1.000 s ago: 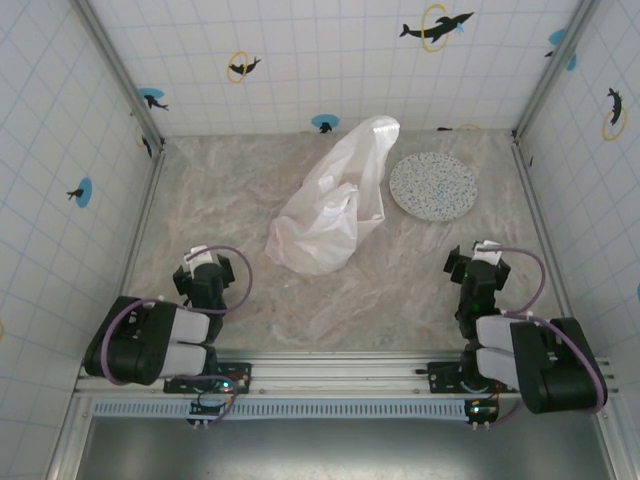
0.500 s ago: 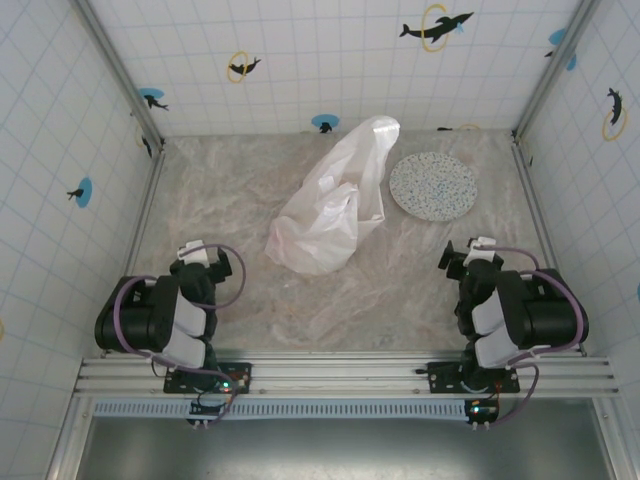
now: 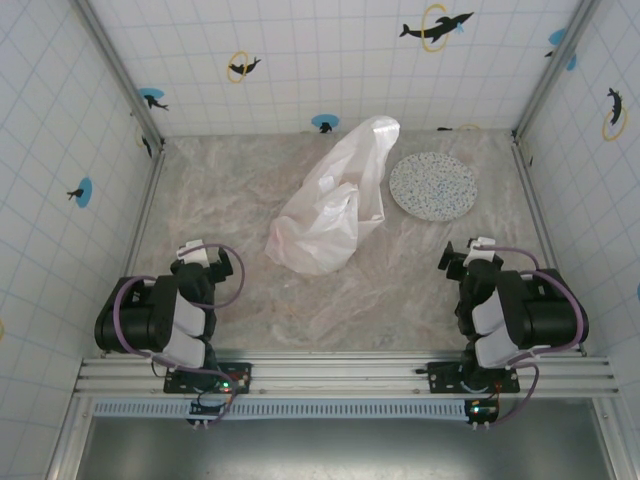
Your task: Place the fruits into the plastic bag
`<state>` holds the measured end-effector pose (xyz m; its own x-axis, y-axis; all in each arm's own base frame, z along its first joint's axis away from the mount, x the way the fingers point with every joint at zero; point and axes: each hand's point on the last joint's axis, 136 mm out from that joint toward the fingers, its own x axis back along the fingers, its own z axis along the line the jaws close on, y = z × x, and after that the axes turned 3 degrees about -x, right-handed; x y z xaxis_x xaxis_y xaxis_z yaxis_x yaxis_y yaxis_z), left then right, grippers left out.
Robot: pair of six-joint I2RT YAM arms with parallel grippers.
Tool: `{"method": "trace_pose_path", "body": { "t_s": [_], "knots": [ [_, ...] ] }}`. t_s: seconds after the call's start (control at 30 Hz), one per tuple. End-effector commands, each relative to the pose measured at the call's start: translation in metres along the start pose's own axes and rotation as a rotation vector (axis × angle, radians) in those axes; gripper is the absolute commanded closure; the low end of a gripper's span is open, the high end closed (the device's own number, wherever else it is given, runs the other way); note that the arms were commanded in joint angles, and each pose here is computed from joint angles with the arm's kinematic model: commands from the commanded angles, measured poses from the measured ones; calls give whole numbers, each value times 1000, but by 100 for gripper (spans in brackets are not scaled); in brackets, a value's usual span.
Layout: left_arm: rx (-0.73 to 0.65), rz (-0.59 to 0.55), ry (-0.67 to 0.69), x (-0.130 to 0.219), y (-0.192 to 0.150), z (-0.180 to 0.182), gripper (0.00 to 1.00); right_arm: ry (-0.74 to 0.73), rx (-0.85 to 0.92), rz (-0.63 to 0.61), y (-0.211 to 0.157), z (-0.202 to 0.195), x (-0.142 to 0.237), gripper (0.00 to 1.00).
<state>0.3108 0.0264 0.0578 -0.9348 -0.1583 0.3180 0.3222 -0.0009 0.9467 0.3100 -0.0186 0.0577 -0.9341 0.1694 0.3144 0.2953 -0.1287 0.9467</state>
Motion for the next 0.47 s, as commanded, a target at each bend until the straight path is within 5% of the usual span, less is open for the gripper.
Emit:
{"method": "trace_pose_path", "body": {
  "t_s": [0.0,0.43],
  "knots": [
    [22,-20,-16,2,3,-2,2,-5,10,3,-3,-2,4,0],
    [22,-19,-14,2,3,-1,2,-5,9,4,-3,-2,5,0]
  ]
}}
